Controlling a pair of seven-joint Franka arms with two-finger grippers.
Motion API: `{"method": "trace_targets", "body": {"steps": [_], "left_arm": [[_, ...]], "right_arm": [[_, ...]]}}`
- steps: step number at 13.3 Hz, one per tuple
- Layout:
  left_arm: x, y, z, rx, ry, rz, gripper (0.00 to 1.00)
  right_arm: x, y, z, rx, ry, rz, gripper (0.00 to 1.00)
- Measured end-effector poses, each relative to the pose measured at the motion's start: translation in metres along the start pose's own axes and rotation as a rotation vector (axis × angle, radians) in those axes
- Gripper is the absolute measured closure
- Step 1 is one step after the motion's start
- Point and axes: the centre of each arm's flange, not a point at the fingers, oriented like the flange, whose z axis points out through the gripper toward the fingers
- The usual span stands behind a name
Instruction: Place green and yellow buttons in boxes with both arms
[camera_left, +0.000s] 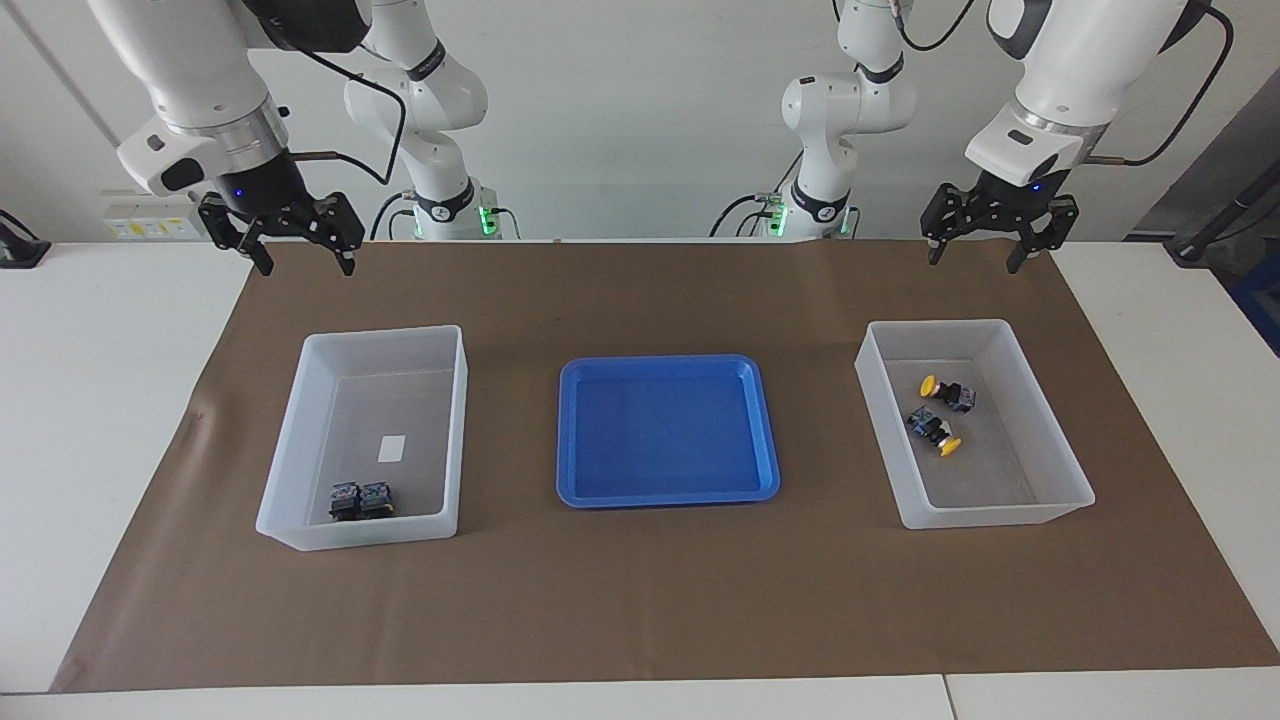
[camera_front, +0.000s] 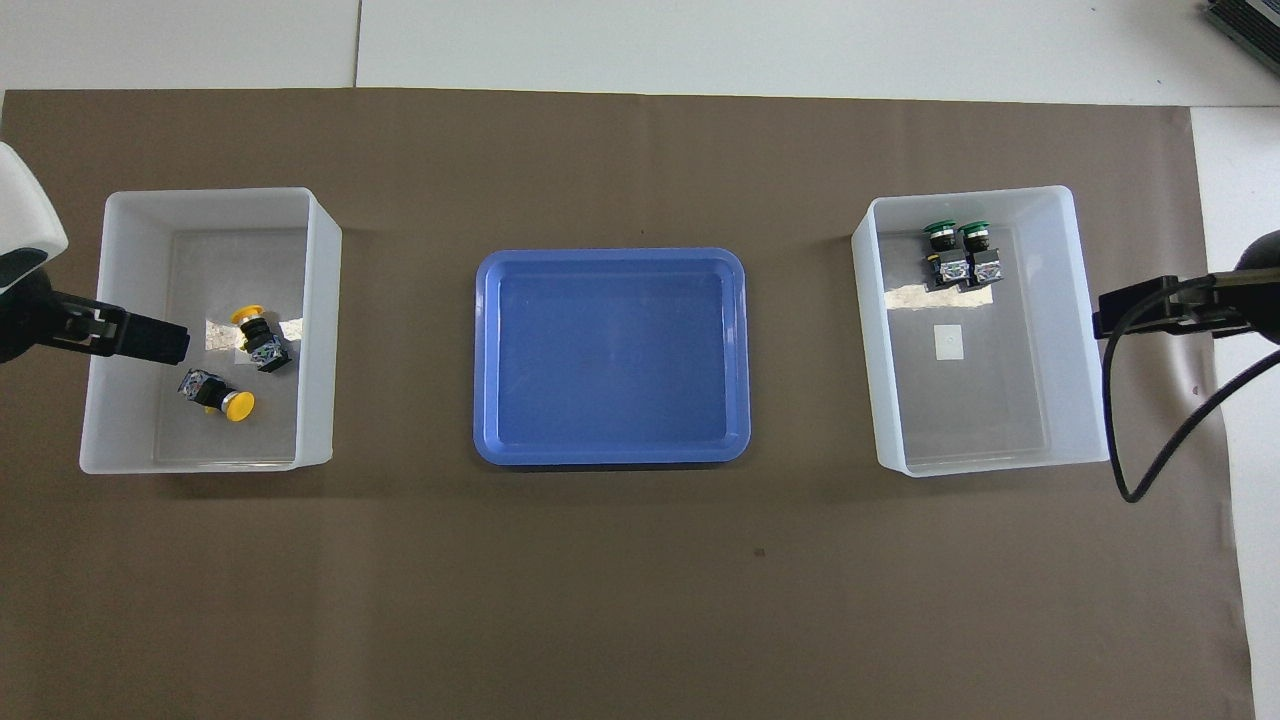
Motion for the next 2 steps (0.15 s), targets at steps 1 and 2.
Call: {"method": "trace_targets", "body": {"steps": [1, 2], "left_arm": [[0.0000, 0.0000, 0.0000, 0.000, 0.000, 0.000, 0.00], [0.0000, 0.0000, 0.0000, 0.000, 0.000, 0.000, 0.00]], "right_arm": [[-0.0001, -0.0004, 0.0013, 0.000, -0.003, -0.001, 0.00], [-0.0003, -0.0006, 0.0025, 0.000, -0.007, -0.001, 0.00]]}}
